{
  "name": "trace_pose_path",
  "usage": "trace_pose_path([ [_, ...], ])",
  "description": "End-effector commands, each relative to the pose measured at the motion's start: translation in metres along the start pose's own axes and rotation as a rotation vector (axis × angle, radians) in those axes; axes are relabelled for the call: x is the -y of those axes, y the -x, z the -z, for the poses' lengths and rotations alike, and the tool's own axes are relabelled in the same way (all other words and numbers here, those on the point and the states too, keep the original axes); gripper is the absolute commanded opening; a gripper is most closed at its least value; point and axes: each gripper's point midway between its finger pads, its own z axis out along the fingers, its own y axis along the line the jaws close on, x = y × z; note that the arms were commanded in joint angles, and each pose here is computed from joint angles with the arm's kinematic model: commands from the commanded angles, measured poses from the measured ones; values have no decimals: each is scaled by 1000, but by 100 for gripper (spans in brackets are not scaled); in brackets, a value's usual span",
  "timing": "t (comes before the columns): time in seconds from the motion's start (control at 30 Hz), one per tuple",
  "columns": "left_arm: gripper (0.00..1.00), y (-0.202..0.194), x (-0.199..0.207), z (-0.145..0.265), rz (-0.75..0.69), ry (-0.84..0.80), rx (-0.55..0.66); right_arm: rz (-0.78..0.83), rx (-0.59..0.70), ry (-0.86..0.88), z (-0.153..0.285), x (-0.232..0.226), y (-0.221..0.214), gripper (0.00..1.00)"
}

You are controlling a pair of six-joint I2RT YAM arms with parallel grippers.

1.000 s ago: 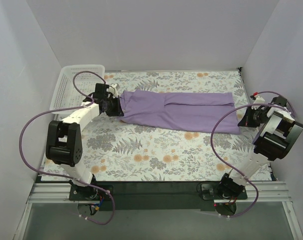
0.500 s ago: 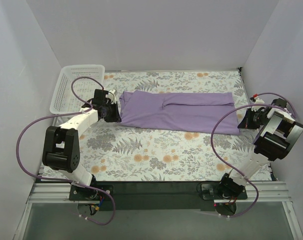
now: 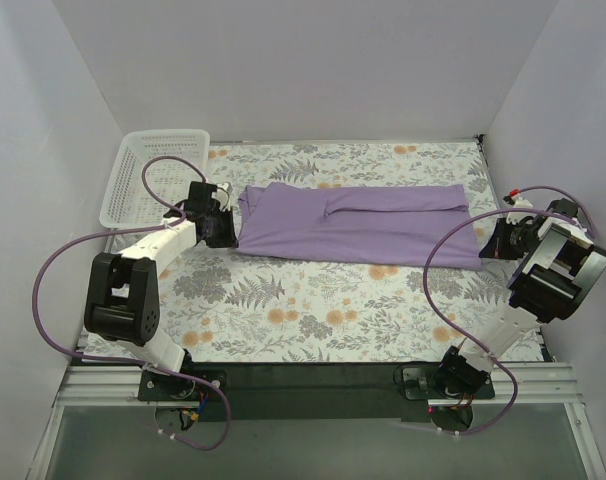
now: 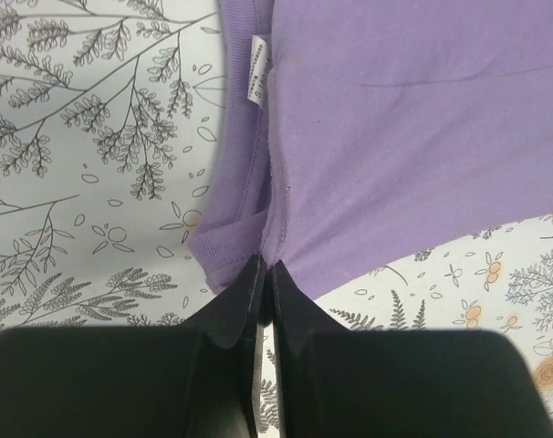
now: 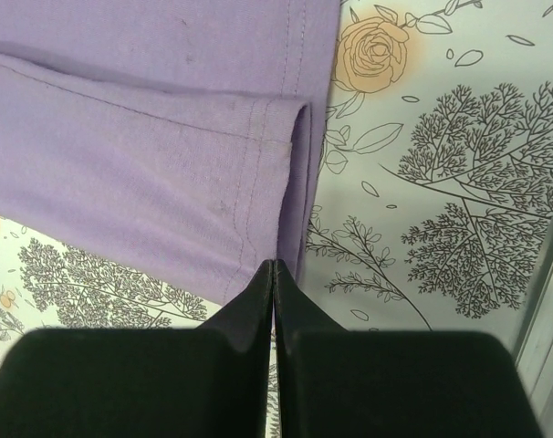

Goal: Fold and stack the t-shirts

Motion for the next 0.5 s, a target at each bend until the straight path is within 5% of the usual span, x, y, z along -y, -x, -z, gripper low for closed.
trace_pose_path([
  [0.0,0,4,-4,15,-5,33,38,8,38,-28,16,6,5,1],
  [0.47,0,-37,-11,8,46,52,-122,29,48,-22,18,6,8,1],
])
